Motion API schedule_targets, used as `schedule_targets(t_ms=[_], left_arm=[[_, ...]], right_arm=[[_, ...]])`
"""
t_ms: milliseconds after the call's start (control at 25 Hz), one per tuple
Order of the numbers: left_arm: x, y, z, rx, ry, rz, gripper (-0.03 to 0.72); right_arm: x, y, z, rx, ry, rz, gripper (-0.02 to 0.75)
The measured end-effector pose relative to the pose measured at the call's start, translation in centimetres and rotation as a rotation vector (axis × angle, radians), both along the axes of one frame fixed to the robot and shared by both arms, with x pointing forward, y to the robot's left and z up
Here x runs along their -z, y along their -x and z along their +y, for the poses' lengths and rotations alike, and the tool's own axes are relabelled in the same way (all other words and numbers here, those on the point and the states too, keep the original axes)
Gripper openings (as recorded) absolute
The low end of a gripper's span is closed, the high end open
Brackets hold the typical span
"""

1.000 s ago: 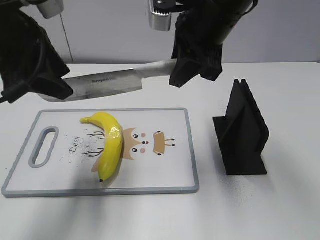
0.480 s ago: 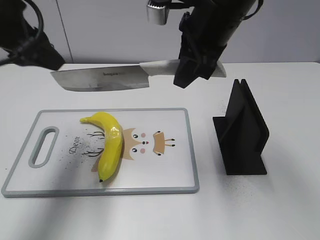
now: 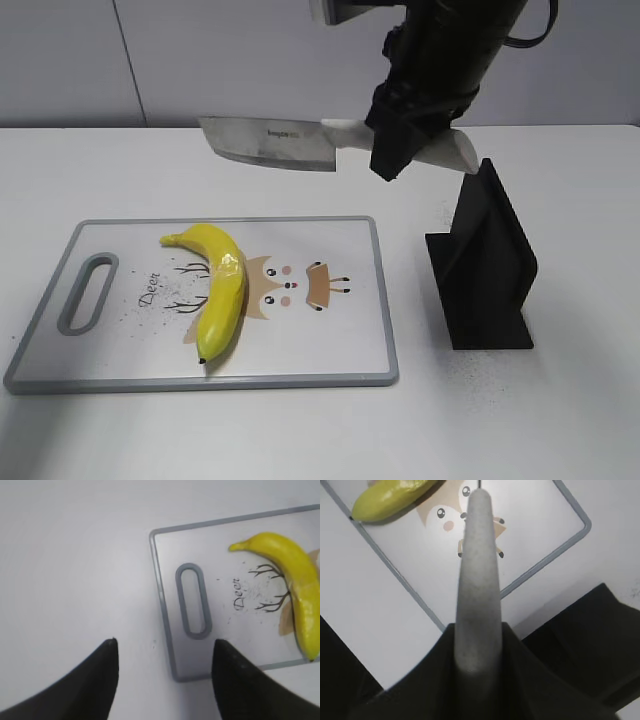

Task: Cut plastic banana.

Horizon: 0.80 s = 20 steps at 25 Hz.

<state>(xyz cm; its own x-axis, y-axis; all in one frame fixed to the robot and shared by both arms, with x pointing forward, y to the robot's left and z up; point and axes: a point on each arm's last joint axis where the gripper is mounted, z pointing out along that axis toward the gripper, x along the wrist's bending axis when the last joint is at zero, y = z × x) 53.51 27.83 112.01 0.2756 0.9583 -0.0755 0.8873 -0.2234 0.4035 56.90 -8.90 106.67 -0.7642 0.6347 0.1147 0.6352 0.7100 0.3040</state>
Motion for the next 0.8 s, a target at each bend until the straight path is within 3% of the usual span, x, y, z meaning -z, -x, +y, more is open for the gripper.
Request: schedule_targets(t_ms=[200, 440, 640, 800], left_arm=[[0.2, 1.9, 0.5, -0.039, -0.04, 0.036, 0.573], [-0.9, 9.0, 1.0, -0.047, -0.067, -0.042, 0.572], [-0.1, 14.5, 1.3, -0.055, -0.082, -0.135, 0.572], [1.3, 18.4, 1.4, -0.064, -0.074, -0.202, 0.572]], right_arm=[[-1.7, 2.1, -1.2, 0.234, -0.061, 0.025, 0.16], [-2.6, 5.6, -4.1, 0.505, -0.155, -0.069, 0.16], [-3.6, 6.9, -6.5, 0.7, -0.139, -0.161, 0.16], [-3.9, 7.5, -7.6, 0.766, -0.118, -0.207, 0.16]])
